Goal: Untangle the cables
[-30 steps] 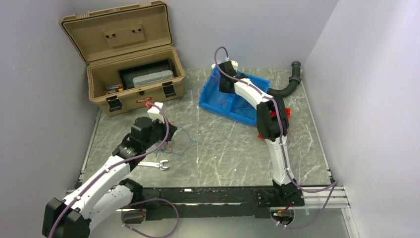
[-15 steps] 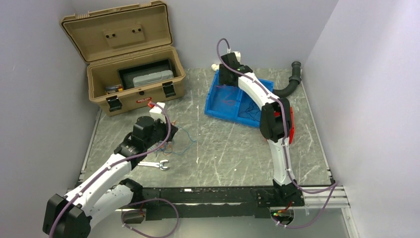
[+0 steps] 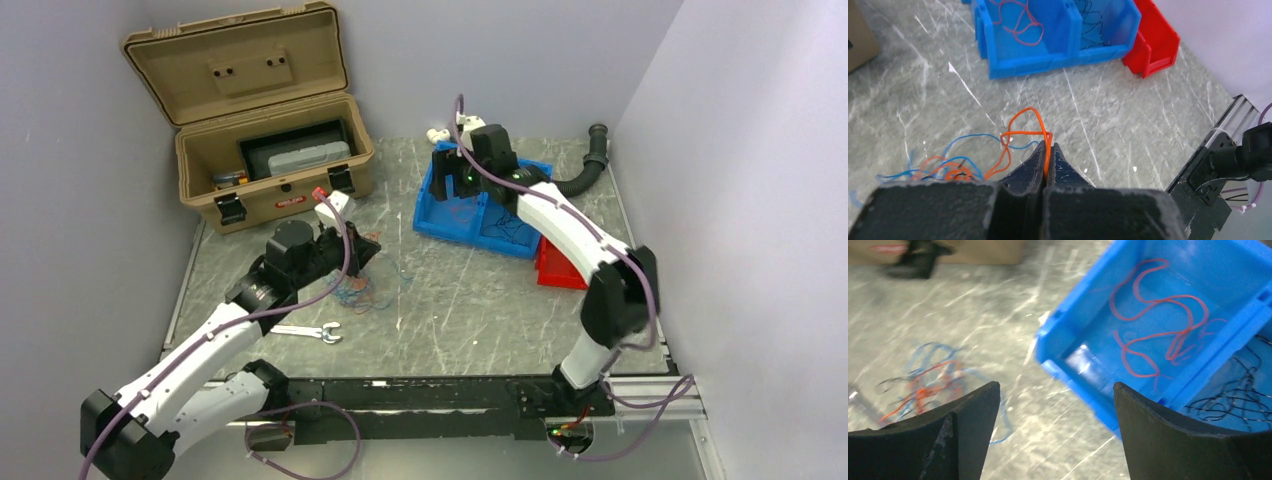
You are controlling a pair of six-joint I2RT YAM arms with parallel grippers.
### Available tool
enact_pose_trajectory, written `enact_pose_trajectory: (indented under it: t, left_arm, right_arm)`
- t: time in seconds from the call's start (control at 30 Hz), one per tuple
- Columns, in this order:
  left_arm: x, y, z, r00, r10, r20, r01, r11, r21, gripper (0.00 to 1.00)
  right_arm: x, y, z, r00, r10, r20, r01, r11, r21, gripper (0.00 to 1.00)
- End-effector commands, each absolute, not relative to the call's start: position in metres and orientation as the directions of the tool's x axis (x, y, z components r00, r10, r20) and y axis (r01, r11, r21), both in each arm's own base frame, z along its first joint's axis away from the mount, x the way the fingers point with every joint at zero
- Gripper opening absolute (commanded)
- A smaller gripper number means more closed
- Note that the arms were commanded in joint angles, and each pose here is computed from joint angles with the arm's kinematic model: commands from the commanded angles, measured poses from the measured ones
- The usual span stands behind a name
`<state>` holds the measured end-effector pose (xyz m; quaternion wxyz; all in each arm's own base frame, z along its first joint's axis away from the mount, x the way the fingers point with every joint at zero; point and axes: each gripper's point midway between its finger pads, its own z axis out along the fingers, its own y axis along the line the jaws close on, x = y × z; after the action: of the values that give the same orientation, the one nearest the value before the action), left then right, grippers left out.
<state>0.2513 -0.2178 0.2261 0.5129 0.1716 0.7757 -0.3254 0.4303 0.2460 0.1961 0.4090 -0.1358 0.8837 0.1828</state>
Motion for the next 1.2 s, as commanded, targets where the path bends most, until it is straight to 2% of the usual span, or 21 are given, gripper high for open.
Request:
enact_pose_trajectory:
  t: [0.0, 0.13, 0.3, 0.47, 0.63, 0.9, 0.93, 1.0, 1.07, 1.1, 1.13, 1.17]
  left_arm:
    - [0.252, -0.219, 0.261, -0.349, -0.085, -0.933, 0.628, 0.718, -0.300, 0.00]
    - [0.250, -0.218, 0.274, -0.336, -0.084, -0.938, 0.635, 0.715, -0.291, 0.00]
    - [0.248, -0.216, 0.267, -0.348, -0.086, -0.934, 0.627, 0.719, -0.300, 0.00]
    - [0.245, -0.221, 0.248, -0.393, -0.112, -0.913, 0.618, 0.703, -0.352, 0.00]
    - [0.245, -0.218, 0.234, -0.408, -0.109, -0.907, 0.599, 0.717, -0.355, 0.00]
    - [0.250, -0.212, 0.226, -0.409, -0.097, -0.907, 0.571, 0.748, -0.337, 0.00]
    - [0.250, -0.211, 0.225, -0.411, -0.097, -0.906, 0.565, 0.753, -0.337, 0.00]
    - [0.253, -0.207, 0.222, -0.415, -0.098, -0.904, 0.543, 0.771, -0.333, 0.00]
    - [0.261, -0.194, 0.215, -0.423, -0.125, -0.897, 0.456, 0.827, -0.330, 0.00]
    - [0.265, -0.185, 0.208, -0.440, -0.147, -0.886, 0.390, 0.857, -0.336, 0.00]
    - [0.269, -0.175, 0.204, -0.441, -0.172, -0.881, 0.328, 0.883, -0.336, 0.00]
    - [0.273, -0.166, 0.200, -0.439, -0.195, -0.877, 0.277, 0.899, -0.339, 0.00]
  right_arm:
    - [0.372, 0.285, 0.217, -0.552, -0.118, -0.826, -0.580, 0.766, 0.278, 0.87]
    - [0.326, 0.292, 0.186, -0.594, -0.133, -0.794, -0.554, 0.783, 0.283, 0.89]
    - [0.299, 0.278, 0.147, -0.716, 0.002, -0.698, -0.357, 0.858, 0.369, 0.86]
    - [0.292, 0.264, 0.109, -0.763, 0.112, -0.636, -0.149, 0.928, 0.342, 0.86]
    - [0.289, 0.279, 0.081, -0.798, 0.173, -0.577, -0.097, 0.908, 0.408, 0.76]
    - [0.283, 0.301, 0.038, -0.850, 0.122, -0.512, -0.094, 0.922, 0.376, 0.63]
    - [0.281, 0.303, 0.035, -0.855, 0.120, -0.505, -0.093, 0.922, 0.376, 0.60]
    - [0.279, 0.305, 0.032, -0.859, 0.117, -0.498, -0.094, 0.920, 0.380, 0.45]
    - [0.281, 0.302, 0.038, -0.852, 0.121, -0.510, -0.092, 0.923, 0.374, 0.16]
    - [0.283, 0.298, 0.045, -0.840, 0.128, -0.528, -0.088, 0.927, 0.365, 0.05]
    - [0.285, 0.294, 0.053, -0.825, 0.135, -0.549, -0.085, 0.931, 0.356, 0.00]
    - [0.288, 0.286, 0.064, -0.808, 0.139, -0.573, -0.076, 0.939, 0.335, 0.00]
